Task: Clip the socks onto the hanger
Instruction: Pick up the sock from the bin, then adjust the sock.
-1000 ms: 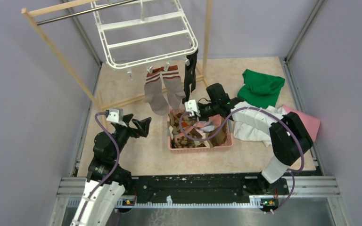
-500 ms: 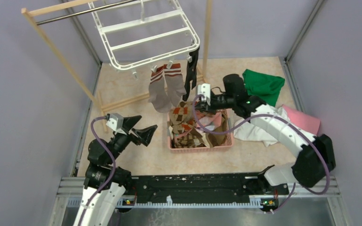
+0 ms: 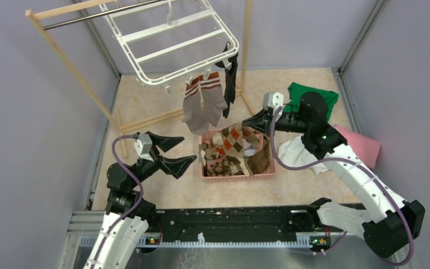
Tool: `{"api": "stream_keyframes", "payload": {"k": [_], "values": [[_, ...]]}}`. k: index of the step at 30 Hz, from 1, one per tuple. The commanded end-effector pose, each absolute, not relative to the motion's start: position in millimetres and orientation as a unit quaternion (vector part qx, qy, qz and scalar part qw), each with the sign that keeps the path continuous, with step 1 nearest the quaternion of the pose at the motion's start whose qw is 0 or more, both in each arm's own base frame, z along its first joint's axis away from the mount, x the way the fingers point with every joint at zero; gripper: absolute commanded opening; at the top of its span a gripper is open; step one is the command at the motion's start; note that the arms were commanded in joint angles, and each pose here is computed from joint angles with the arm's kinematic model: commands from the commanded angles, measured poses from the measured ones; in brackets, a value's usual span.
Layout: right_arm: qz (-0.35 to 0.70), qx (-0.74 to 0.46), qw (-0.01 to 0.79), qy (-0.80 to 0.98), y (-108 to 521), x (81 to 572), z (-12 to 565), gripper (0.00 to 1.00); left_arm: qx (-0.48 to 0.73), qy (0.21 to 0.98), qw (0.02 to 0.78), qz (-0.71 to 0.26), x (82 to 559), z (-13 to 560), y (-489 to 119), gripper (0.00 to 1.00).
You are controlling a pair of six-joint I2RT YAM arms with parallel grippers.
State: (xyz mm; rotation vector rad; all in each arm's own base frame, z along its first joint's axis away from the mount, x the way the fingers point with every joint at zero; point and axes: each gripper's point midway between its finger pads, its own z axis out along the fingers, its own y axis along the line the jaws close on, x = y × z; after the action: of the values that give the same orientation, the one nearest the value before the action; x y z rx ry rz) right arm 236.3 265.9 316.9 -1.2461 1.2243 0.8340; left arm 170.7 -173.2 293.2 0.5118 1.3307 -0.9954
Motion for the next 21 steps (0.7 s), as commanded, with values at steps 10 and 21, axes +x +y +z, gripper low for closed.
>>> {"api": "stream_keyframes", "payload": {"k": [10,21], "values": [[0.412,-0.529,0.623,0.403,269,199,380,0.00,0.208,0.555,0.617,-0.517,170,278,-188,0.99],[0.447,-0.525,0.621,0.374,277,188,392,0.00,0.196,0.546,0.603,-0.548,181,273,-205,0.99]]}}
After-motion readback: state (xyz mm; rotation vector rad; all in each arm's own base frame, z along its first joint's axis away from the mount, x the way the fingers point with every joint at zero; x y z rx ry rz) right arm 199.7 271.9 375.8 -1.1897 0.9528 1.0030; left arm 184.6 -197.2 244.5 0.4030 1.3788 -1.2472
